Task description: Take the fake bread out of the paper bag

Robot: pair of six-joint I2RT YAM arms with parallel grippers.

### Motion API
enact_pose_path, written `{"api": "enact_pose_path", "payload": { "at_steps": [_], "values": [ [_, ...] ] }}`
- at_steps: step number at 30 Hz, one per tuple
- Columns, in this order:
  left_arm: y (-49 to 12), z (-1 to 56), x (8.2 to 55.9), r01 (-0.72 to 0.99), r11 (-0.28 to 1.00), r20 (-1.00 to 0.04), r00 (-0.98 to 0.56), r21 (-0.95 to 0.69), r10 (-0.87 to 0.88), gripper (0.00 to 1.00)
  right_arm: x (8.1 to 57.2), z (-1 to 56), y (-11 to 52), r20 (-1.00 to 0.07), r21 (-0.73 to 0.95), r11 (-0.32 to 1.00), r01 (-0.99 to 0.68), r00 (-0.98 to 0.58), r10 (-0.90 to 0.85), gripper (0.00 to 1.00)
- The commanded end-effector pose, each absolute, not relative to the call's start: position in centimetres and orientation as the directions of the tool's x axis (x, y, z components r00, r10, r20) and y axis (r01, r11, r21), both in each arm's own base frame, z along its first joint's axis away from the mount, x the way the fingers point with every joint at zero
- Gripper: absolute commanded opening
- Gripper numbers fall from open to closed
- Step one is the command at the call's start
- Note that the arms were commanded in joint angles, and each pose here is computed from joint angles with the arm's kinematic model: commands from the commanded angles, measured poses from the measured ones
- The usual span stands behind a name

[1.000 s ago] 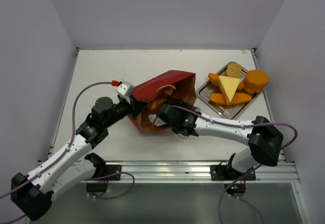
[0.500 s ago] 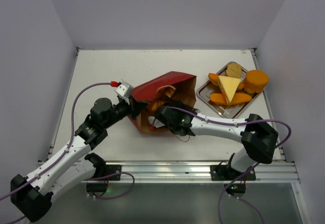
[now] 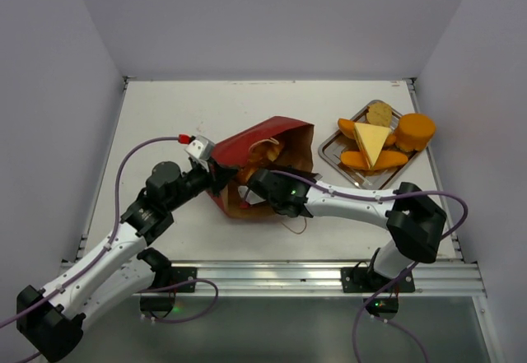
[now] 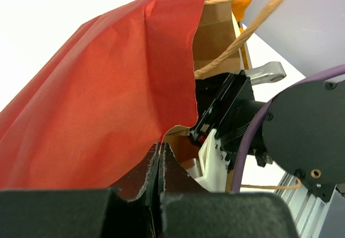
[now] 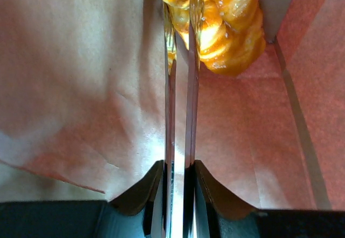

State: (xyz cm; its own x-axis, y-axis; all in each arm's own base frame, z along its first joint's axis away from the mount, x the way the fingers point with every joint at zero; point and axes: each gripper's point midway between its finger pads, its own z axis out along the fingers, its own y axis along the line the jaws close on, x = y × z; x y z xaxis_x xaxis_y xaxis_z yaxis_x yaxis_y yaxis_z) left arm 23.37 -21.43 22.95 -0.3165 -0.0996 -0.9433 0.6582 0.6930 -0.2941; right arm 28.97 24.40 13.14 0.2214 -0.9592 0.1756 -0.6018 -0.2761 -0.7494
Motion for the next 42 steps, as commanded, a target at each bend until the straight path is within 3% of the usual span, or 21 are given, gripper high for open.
{"api": "enact_pose_path", "payload": {
  "at_steps": [1,18,32,42],
  "values": [
    [-21.1,23.0,23.6,0.649,0.702,-0.946,-0.302,-0.293,-0.115,0.0,28.3,14.2,25.1,0.158,-0.702,-0.337,-0.627,0.325,-0.933,0.06],
    [-17.6,22.5,27.3,0.425,0.866,-0.949,-0.278,-0.263,-0.151,0.0,23.6,20.0,21.3,-0.117,-0.672,-0.183,-0.718,0.347,-0.931,0.01],
    [-16.4,23.7,30.1,0.315,0.916,-0.95,-0.263,-0.25,-0.169,0.0,19.0,22.2,18.8,-0.298,-0.573,-0.183,-0.799,0.411,-0.861,0.0],
    [-15.6,24.3,32.7,0.223,0.932,-0.932,-0.291,-0.286,-0.216,0.0,17.4,27.8,17.5,-0.488,-0.573,-0.045,-0.819,0.385,-0.783,0.0]
  ]
}}
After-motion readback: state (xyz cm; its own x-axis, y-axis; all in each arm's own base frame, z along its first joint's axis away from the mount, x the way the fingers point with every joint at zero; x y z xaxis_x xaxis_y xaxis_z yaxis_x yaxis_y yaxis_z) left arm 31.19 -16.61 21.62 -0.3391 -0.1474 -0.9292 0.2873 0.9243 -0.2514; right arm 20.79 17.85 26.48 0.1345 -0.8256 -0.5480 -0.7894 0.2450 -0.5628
